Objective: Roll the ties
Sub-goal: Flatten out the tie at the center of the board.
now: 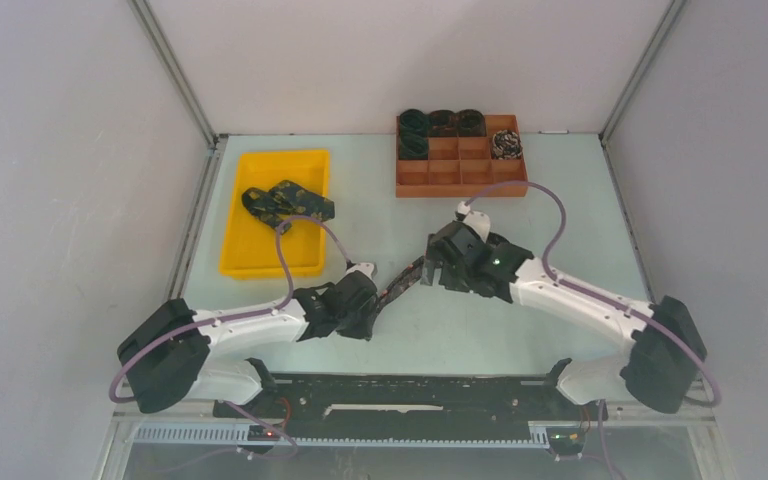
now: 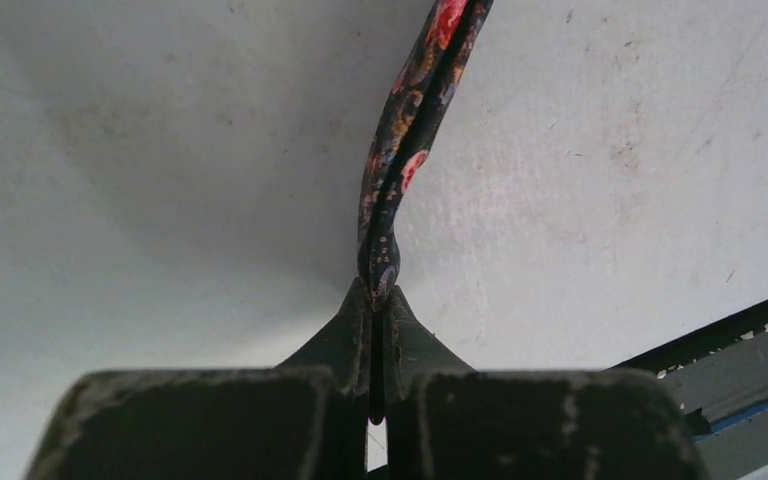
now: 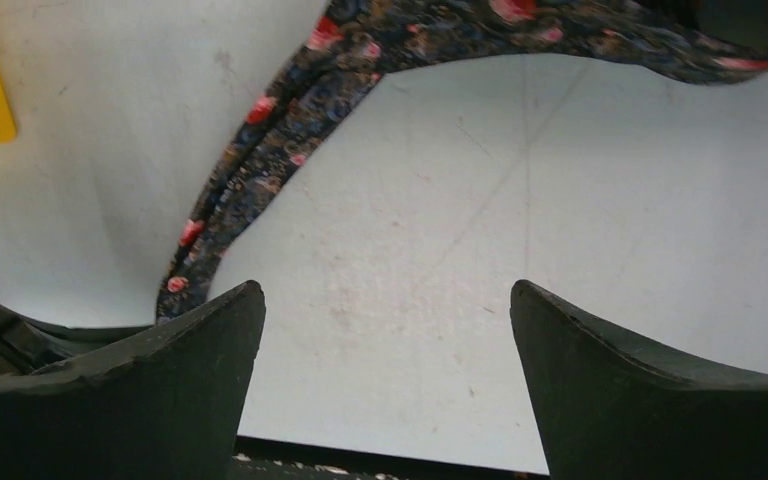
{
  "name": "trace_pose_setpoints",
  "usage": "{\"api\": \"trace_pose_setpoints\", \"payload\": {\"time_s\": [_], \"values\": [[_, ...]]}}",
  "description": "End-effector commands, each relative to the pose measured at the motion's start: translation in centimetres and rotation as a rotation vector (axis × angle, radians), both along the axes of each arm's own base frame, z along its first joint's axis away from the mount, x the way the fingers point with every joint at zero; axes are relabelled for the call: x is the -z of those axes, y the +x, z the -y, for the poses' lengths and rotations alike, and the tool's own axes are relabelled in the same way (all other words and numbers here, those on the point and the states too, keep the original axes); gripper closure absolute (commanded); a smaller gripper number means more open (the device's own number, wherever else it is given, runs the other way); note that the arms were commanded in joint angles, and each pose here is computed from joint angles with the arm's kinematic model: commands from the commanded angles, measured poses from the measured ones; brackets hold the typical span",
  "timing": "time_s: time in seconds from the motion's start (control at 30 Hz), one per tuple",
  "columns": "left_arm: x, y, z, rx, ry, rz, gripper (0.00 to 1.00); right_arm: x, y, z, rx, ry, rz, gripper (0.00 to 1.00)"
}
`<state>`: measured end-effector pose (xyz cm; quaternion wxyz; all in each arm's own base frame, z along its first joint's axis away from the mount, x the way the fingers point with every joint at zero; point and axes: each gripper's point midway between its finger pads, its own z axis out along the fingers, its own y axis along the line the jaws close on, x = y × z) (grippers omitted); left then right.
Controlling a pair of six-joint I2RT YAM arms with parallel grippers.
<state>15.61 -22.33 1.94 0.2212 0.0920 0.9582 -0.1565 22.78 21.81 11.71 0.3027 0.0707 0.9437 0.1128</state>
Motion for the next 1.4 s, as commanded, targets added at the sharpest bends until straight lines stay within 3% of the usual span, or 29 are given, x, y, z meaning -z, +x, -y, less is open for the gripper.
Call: {"api": "trace_pose_setpoints", "payload": {"time_s": [0.0, 0.4, 0.7, 0.77, 0.93, 1.0, 1.17, 1.23, 1.37], "values": [[-1.4, 0.9, 1.6, 0.033, -0.109, 0.036, 1.00, -1.5, 3.2, -2.5, 0.039, 0.012, 0.062, 0.04], [-1.3, 0.9, 1.7, 0.034, -0.130, 0.033, 1.00, 2.6, 9.2, -2.5, 0.200, -0.120, -0.042, 0.02], [-1.3, 0.9, 1.7, 0.034, -0.136, 0.035, 1.00, 5.8, 11.1, -0.9, 0.281, -0.169, -0.095, 0.16], [-1.3, 0.9, 1.7, 0.035, -0.137, 0.034, 1.00, 6.2, 11.3, -0.4, 0.292, -0.178, -0.103, 0.25], [-1.2, 0.8, 1.8, 0.038, -0.135, 0.032, 1.00, 6.3, 12.0, 0.2, 0.290, -0.159, -0.116, 0.71], [-1.2, 0.9, 1.8, 0.037, -0.136, 0.031, 1.00, 6.2, 12.0, 0.5, 0.291, -0.159, -0.123, 0.83], [-1.2, 0.9, 1.8, 0.036, -0.136, 0.032, 1.00, 5.1, 11.6, 1.0, 0.273, -0.164, -0.111, 0.92], [-1.2, 0.9, 1.8, 0.036, -0.135, 0.031, 1.00, 4.5, 11.4, 1.2, 0.253, -0.167, -0.107, 1.00], [-1.2, 0.9, 1.8, 0.037, -0.136, 0.030, 1.00, 3.6, 10.5, 2.2, 0.216, -0.198, -0.114, 1.00]]}}
